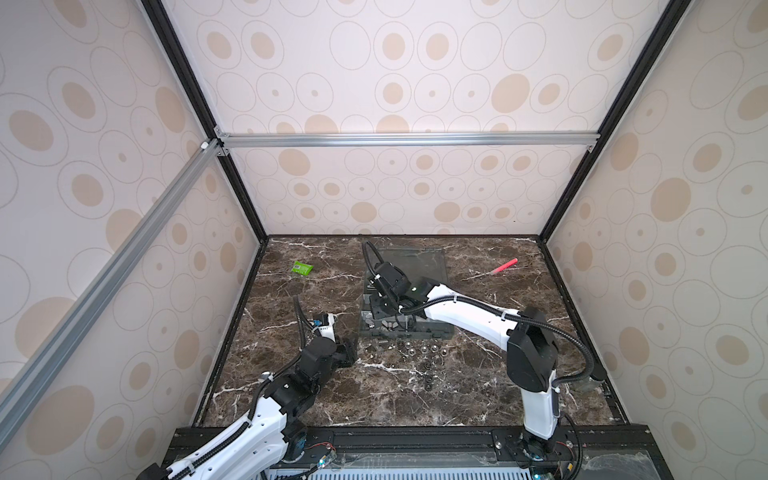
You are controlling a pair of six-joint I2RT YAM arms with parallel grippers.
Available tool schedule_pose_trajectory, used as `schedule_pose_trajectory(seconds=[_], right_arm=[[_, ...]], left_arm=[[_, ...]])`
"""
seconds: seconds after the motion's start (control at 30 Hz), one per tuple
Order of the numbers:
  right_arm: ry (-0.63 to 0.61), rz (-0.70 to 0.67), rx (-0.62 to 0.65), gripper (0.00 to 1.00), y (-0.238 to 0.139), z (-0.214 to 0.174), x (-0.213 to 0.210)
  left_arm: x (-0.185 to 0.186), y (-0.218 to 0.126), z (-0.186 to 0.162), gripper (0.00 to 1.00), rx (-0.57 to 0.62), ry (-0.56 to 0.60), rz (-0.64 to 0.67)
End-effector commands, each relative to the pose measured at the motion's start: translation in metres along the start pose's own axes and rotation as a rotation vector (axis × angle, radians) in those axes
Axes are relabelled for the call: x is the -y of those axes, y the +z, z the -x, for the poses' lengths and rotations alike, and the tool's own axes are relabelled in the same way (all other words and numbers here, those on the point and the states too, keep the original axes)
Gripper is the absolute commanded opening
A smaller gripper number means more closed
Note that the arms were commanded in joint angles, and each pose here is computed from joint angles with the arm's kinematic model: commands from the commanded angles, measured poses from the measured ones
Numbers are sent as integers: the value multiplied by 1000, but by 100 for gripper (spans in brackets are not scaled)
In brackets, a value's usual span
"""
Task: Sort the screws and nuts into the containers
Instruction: 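Carry the silver bolt to the organizer's farthest compartment and open the right gripper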
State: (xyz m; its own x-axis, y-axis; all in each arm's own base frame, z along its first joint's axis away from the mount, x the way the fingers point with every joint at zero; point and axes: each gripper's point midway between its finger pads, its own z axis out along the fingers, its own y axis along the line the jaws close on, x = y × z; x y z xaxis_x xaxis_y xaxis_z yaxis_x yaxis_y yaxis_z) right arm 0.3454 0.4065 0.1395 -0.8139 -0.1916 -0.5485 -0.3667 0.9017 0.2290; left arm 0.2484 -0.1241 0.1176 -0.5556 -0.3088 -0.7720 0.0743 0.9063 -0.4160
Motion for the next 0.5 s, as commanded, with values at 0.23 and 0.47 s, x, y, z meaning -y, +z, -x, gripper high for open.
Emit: schedule_pose_trajectory(seconds=[0.23, 0.47], right_arm=[[-60, -42, -32, 15, 44, 14, 1], [-38, -57, -23, 16, 50, 20, 9]], left_arm=[[9, -2, 12, 60, 27, -44, -30], [6, -3, 11, 60, 33, -49, -29]])
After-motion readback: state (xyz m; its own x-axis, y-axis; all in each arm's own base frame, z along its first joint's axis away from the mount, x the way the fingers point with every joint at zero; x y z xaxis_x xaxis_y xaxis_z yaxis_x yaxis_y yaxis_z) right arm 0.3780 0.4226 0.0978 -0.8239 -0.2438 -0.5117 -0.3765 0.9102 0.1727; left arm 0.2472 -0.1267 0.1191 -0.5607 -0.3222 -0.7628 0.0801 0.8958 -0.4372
